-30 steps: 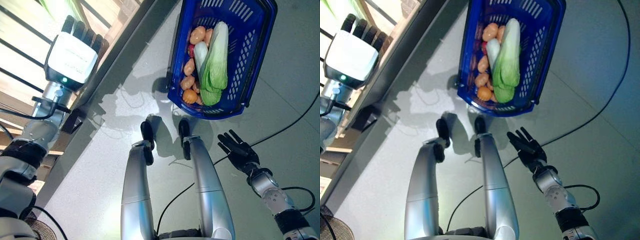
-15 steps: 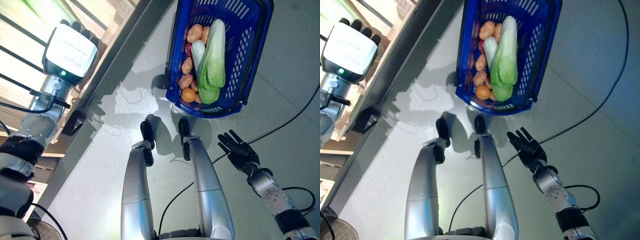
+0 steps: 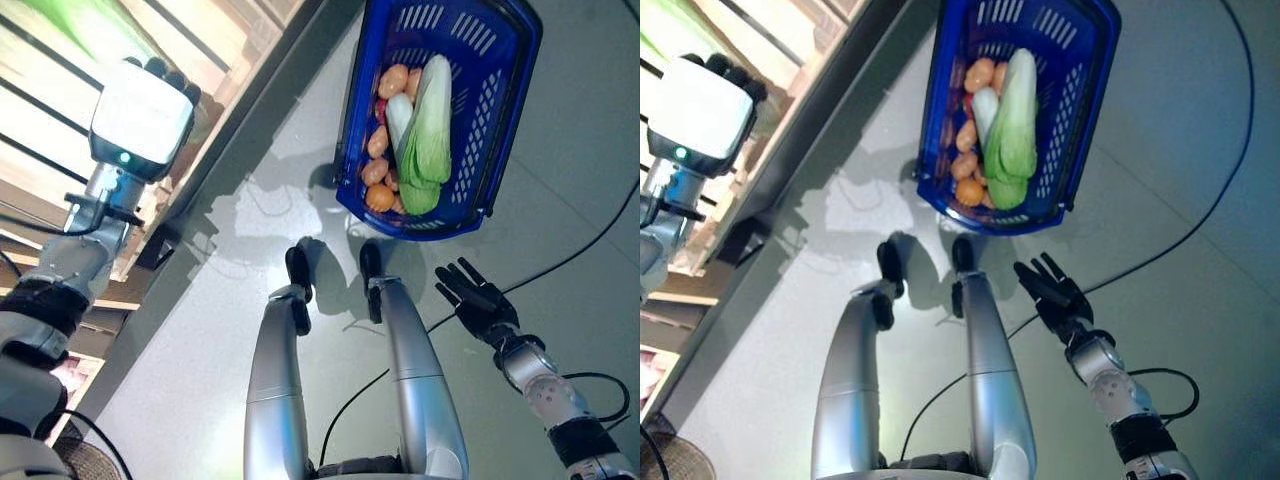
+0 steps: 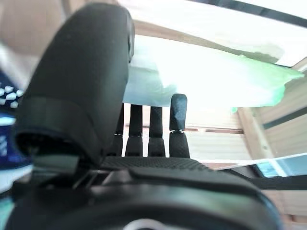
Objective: Put vegetables into the basket
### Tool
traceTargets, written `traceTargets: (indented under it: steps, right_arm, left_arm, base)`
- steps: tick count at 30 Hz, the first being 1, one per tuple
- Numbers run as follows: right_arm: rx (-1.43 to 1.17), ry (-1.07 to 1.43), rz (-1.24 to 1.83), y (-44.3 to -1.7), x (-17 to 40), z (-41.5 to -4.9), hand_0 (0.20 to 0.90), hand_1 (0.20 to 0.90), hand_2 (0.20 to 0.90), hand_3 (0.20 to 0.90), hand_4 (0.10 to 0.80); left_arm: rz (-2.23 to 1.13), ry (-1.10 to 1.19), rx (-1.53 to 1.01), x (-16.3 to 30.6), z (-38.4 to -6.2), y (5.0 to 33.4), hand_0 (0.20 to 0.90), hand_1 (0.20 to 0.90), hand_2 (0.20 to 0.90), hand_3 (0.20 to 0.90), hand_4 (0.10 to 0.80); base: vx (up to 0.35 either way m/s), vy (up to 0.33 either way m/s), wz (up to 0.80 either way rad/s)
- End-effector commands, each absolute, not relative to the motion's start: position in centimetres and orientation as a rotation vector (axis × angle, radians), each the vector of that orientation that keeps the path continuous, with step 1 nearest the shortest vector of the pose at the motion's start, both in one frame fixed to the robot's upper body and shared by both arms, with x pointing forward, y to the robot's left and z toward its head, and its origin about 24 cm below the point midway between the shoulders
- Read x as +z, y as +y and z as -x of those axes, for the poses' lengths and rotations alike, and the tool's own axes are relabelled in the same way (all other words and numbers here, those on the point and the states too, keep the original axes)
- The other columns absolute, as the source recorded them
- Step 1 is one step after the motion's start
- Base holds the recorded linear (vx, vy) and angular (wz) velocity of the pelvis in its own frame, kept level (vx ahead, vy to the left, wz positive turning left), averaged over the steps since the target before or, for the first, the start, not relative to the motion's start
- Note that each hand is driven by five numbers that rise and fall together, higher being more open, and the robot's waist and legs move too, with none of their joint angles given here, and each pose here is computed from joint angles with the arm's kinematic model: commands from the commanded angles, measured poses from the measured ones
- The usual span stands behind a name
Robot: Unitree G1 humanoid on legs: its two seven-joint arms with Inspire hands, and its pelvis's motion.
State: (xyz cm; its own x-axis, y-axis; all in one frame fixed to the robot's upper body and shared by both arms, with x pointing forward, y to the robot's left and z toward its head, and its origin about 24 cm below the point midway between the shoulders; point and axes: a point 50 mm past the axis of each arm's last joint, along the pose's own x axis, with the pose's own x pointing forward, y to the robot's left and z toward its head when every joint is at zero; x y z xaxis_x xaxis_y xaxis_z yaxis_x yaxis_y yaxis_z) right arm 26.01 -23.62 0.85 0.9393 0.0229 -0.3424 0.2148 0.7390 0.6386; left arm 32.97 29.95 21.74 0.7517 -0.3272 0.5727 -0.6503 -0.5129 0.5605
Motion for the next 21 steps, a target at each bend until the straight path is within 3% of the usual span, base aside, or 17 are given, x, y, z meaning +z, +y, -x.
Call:
traceTargets:
  steps: [1,21]
  right_arm:
    - [-0.126,0.226,-0.735,-24.3,2.3,-24.9,0.900,0.900,0.900,0.900,0.800]
    - [-0.148,0.219,-0.711,-23.8,0.4,-23.0,0.900,0.900,0.900,0.900,0.800]
  left_arm:
    - [-1.922,-1.009,0.854,27.5,-30.8,30.4,0.300,0.300,0.300,0.300,0.400]
    - [-1.365,-0.989,0.916,23.8,-27.6,30.6,0.300,0.300,0.300,0.300,0.400]
  base:
    - [-0.021,-0.121,0.10]
    - [-0.022,-0.072,0.09]
